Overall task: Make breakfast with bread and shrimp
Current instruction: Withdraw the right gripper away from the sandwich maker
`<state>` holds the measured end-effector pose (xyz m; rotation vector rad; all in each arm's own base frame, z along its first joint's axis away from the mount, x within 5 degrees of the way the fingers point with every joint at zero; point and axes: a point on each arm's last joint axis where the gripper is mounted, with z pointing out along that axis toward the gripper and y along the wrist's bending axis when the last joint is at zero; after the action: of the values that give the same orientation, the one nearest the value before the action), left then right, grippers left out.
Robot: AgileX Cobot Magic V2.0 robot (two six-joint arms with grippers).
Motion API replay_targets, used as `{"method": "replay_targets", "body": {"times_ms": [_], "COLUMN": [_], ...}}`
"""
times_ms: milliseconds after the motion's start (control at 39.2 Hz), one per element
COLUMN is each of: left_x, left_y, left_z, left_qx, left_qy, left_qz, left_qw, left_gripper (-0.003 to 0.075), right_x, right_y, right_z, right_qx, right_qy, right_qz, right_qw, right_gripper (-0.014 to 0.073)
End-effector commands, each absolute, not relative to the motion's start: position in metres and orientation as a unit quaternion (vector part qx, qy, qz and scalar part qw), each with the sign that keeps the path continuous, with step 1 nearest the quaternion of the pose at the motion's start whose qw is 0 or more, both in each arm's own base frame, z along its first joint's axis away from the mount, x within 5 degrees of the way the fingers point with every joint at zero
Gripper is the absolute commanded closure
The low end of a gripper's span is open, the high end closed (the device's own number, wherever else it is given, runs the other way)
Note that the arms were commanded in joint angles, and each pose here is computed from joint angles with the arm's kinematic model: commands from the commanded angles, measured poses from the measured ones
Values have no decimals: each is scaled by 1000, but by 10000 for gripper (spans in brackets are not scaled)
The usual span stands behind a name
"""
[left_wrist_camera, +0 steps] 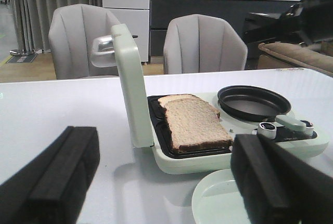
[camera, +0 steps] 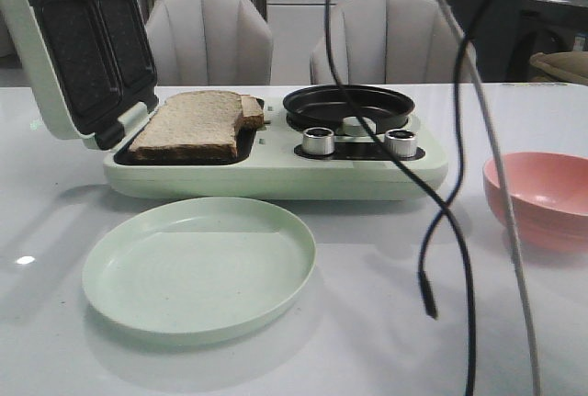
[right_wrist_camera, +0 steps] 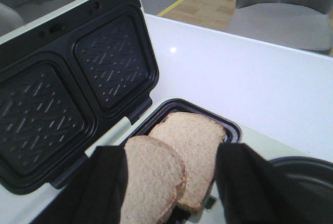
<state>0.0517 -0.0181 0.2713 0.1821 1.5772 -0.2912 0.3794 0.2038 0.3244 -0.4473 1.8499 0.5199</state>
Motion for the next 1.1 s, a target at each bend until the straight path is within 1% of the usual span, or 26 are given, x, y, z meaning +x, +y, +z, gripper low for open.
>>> {"method": "replay_targets", "body": {"times_ms": [0, 127, 255, 382, 433, 510, 586, 663, 841, 943, 1070], "left_x": [51, 51, 51, 51, 51, 51, 51, 51, 51, 51, 51], "left_y": [-17, -17, -17, -17, -17, -17, -17, -17, -17, -17, -17], "left_z": [287, 287, 287, 287, 287, 287, 287, 287, 287, 287, 287], "left_qx": [70, 70, 70, 70, 70, 70, 70, 70, 70, 70, 70], "left_qy": [671, 671, 671, 671, 671, 671, 671, 671, 671, 671, 671], "left_qz": [-138, -138, -138, -138, -138, -138, -138, -138, -138, -138, -138], "left_qw": [725, 725, 725, 725, 725, 725, 725, 725, 725, 725, 725], "left_gripper": [137, 137, 137, 137, 137, 137, 137, 137, 137, 137, 137], "right_x": [354, 328, 307, 292, 287, 281, 274, 262, 227, 206, 179], "right_y": [176, 147, 119, 92, 82, 68, 56, 48, 40, 36, 30], "right_z": [366, 374, 371, 367, 365, 364, 368, 377, 389, 386, 374], "right_qx": [-191, -188, -195, -197, -194, -181, -142, -112, -109, -101, -84], "right_qy": [756, 760, 774, 804, 824, 847, 863, 863, 835, 811, 774], "right_qz": [214, 217, 199, 157, 137, 100, 81, 69, 57, 54, 52], "right_qw": [588, 583, 568, 539, 514, 489, 477, 489, 536, 574, 626], "right_gripper": [113, 113, 113, 113, 113, 113, 115, 116, 116, 116, 116]}}
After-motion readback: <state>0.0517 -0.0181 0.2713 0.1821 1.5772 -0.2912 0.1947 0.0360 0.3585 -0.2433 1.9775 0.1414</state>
